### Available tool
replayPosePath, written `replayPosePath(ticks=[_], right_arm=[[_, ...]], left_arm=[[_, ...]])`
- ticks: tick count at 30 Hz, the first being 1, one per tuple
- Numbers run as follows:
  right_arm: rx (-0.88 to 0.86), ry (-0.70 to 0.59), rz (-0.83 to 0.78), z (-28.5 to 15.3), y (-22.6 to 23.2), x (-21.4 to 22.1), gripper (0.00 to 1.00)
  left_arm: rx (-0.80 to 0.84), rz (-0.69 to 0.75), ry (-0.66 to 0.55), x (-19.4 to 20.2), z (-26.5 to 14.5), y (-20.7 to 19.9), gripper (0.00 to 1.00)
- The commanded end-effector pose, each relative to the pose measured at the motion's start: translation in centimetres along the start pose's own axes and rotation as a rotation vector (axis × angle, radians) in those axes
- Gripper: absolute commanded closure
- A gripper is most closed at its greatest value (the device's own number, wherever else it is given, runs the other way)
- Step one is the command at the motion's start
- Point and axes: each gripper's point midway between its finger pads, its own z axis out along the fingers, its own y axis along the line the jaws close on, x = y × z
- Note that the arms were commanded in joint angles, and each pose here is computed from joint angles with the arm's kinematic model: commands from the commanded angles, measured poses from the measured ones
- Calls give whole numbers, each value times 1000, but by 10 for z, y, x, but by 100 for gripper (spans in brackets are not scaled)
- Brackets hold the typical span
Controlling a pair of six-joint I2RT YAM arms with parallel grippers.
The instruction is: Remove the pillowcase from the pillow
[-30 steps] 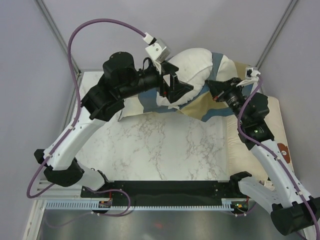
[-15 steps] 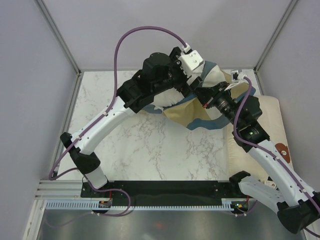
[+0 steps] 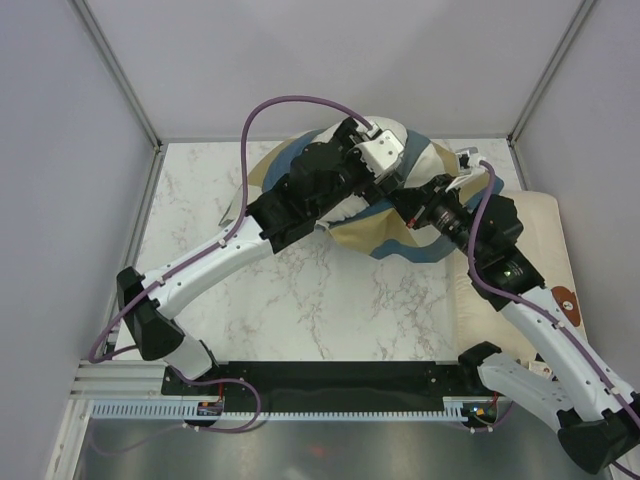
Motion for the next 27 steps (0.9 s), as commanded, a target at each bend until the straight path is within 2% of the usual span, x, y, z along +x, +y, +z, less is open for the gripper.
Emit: replayPosePath(ticks=[1, 10, 12, 13, 14, 15, 17, 23, 24, 25, 27], right_arm=[[-216, -217, -80, -33, 67, -67, 100], [-223, -232, -85, -47, 75, -75, 100], [-220, -229, -85, -46, 75, -75, 100], [-203, -223, -90, -45, 72, -74, 100], [-186, -217, -85, -43, 68, -73, 100], [-165, -217, -100, -42, 65, -74, 100], [-47, -227, -100, -39, 42, -75, 100], [377, -329, -191, -42, -31, -104, 100], [422, -337, -202, -43, -38, -108, 100], [485, -342, -224, -45, -48, -111, 100], [643, -343, -249, -52, -73, -115, 100]], left_arm=[[-227, 92, 140, 42, -8, 58, 0], [-199, 53, 225, 91, -16, 60, 2], [-163, 47, 231, 96, -15, 53, 27], [-154, 41, 246, 101, -16, 50, 51], [-148, 38, 254, 103, -16, 48, 66], [-142, 37, 264, 105, -17, 47, 79], [-128, 20, 299, 114, -22, 42, 97], [-120, -12, 313, 121, -43, 38, 98], [-130, -92, 323, 124, -47, 34, 98], [-122, -98, 366, 133, -55, 31, 98], [-131, -132, 377, 136, -71, 29, 98]])
